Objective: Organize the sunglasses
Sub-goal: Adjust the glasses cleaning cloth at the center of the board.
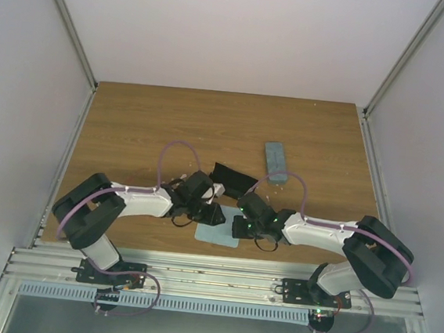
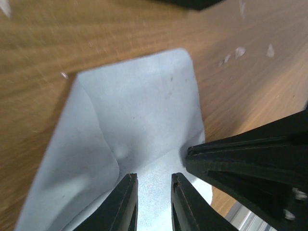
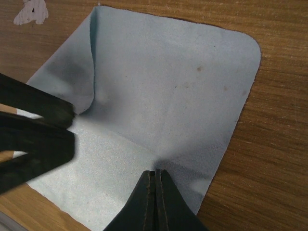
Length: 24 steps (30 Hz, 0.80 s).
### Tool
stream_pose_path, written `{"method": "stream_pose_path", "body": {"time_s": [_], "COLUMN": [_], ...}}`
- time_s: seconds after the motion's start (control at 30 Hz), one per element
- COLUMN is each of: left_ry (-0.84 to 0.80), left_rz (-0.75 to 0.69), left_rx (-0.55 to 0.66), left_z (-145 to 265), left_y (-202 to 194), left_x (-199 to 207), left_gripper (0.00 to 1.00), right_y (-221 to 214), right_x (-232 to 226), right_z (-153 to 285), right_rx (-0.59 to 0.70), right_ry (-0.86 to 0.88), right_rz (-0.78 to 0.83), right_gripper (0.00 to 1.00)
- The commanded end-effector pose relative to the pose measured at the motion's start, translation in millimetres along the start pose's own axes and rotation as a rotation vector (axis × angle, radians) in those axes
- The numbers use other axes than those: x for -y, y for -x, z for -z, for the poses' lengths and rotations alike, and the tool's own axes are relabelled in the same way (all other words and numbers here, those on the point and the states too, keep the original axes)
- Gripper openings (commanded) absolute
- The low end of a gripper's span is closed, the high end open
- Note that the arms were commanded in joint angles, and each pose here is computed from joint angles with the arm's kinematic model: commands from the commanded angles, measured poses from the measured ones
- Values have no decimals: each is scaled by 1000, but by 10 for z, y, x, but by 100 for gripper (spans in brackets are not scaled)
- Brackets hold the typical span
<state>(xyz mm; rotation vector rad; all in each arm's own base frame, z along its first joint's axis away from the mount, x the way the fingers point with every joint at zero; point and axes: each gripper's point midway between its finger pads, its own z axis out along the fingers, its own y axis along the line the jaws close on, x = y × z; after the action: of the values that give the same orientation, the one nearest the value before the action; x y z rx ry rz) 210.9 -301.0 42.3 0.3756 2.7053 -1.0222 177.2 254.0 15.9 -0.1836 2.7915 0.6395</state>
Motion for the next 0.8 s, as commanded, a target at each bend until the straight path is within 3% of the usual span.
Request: {"method": "stream_pose_path", "body": {"time_s": [0.0, 0.2, 0.4, 0.6, 0.77], "left_ry": [-25, 329, 515, 578, 423], "left_rz": [-17, 83, 130, 153, 64], "left_rx": [-15, 40, 180, 320, 326], "left_z": [-164, -61, 280, 614, 649], "left_y": [47, 71, 256, 485, 534], "left_x": [111, -534, -833, -821, -506], "left_gripper": [21, 18, 18, 18, 21], "right_y": [-180, -212, -227, -198, -94], "right_x": [267, 357, 414, 391, 286], "right_z": [-63, -53, -34, -15, 52], "right_rx": [-58, -63, -62, -52, -16], "right_ry": [-93, -131, -153, -150, -118], "right_rz": [-12, -21, -26, -24, 1], "right_gripper": [1, 1, 1, 0, 1]}}
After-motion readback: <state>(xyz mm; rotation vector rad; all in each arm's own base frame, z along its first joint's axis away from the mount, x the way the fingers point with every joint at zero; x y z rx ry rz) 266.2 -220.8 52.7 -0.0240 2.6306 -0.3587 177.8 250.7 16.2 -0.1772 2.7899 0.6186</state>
